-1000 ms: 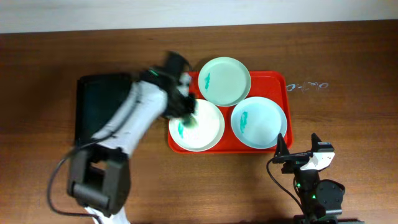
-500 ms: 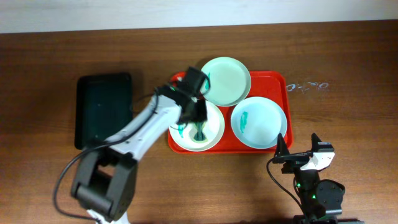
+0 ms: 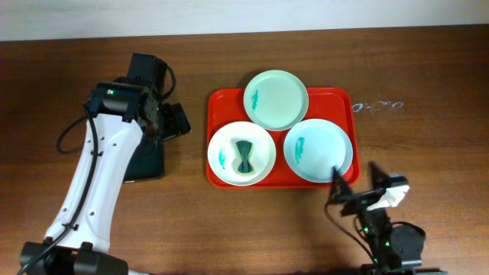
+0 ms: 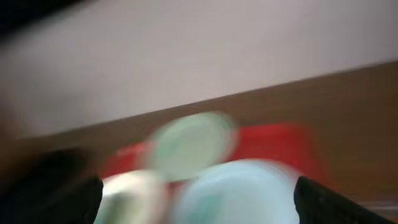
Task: Clean dirty plates on tray and stack at the side
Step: 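Reach the right gripper to the front-left plate rim and grasp it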
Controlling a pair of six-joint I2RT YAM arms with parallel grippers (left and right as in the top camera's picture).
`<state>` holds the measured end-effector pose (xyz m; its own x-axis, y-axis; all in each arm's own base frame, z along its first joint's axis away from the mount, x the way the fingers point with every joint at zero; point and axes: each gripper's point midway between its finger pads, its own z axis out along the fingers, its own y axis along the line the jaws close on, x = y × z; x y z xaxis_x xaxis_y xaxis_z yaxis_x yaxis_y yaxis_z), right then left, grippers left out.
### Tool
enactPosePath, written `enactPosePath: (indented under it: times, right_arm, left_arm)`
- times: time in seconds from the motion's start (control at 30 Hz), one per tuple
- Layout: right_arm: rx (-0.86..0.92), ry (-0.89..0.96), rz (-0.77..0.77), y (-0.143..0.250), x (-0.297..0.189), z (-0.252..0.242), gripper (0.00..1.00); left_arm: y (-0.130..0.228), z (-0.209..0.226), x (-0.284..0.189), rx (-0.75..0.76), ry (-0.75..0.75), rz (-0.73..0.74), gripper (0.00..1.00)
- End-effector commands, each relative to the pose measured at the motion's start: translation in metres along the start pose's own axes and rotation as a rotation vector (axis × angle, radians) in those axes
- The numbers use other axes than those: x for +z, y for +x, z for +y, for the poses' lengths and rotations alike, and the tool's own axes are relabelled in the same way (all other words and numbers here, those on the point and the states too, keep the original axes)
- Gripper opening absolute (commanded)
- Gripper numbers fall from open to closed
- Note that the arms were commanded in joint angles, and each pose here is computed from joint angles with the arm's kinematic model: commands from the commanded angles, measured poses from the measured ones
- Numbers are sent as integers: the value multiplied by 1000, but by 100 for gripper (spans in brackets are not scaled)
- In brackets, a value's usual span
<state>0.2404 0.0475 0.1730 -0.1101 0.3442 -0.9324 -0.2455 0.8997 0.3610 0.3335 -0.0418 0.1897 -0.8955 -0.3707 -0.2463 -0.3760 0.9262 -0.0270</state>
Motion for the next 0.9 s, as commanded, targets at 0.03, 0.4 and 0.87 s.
enactPosePath:
  times: [0.03,0.4,0.87]
  right_arm:
    - [533,-533,159,-14,-28,96,98]
    - [159,44,210,-178,-47,88,98]
    - [147,38,1204,97,140,57,40]
  left_arm:
    - [0,4,2,11,-22,2,99]
    - [7,-4,2,11,30,42,99]
    - [12,-14,1,35,49,48,100]
